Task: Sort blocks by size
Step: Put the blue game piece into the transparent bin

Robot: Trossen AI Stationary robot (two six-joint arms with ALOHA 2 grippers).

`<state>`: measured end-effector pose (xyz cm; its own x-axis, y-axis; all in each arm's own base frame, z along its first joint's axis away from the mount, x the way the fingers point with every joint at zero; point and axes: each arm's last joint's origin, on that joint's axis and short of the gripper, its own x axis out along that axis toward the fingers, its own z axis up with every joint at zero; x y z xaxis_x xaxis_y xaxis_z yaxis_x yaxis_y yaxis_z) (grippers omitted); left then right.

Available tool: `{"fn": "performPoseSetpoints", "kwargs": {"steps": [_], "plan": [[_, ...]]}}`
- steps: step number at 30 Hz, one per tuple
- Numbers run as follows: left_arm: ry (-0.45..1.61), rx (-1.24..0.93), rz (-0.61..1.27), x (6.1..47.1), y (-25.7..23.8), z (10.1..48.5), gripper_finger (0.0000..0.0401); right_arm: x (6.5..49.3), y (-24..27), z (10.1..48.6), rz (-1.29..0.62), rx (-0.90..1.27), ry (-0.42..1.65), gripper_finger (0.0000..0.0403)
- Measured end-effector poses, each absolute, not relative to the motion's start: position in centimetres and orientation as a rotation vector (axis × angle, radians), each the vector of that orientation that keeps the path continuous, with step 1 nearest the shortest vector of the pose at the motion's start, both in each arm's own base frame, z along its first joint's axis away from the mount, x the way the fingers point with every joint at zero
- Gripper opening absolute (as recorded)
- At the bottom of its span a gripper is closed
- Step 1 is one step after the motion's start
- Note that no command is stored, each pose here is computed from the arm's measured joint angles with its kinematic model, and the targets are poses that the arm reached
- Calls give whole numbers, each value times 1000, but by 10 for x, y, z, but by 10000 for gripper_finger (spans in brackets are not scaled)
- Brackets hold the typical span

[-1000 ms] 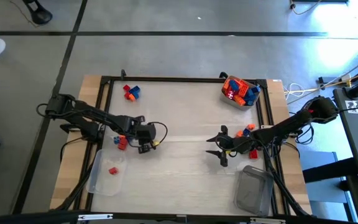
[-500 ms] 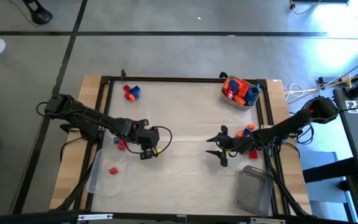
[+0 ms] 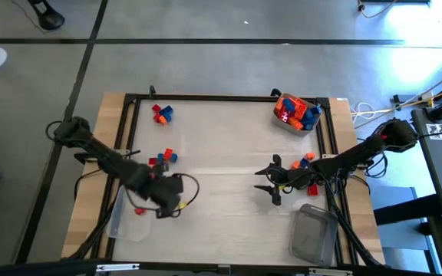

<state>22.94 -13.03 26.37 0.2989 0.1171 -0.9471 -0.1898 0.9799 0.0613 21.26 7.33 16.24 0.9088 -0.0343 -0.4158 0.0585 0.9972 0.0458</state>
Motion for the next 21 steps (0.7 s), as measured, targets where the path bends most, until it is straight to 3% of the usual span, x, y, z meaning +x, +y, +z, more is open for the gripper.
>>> {"fn": "performPoseSetpoints", "kwargs": {"steps": [13,21], "plan": [[1217,-193,255,153,-162,289,94,213,73,163,-47,57,427,237],[1176,-142,321,127,-171,279,95,213,73,163,-54,52,426,237]]}}
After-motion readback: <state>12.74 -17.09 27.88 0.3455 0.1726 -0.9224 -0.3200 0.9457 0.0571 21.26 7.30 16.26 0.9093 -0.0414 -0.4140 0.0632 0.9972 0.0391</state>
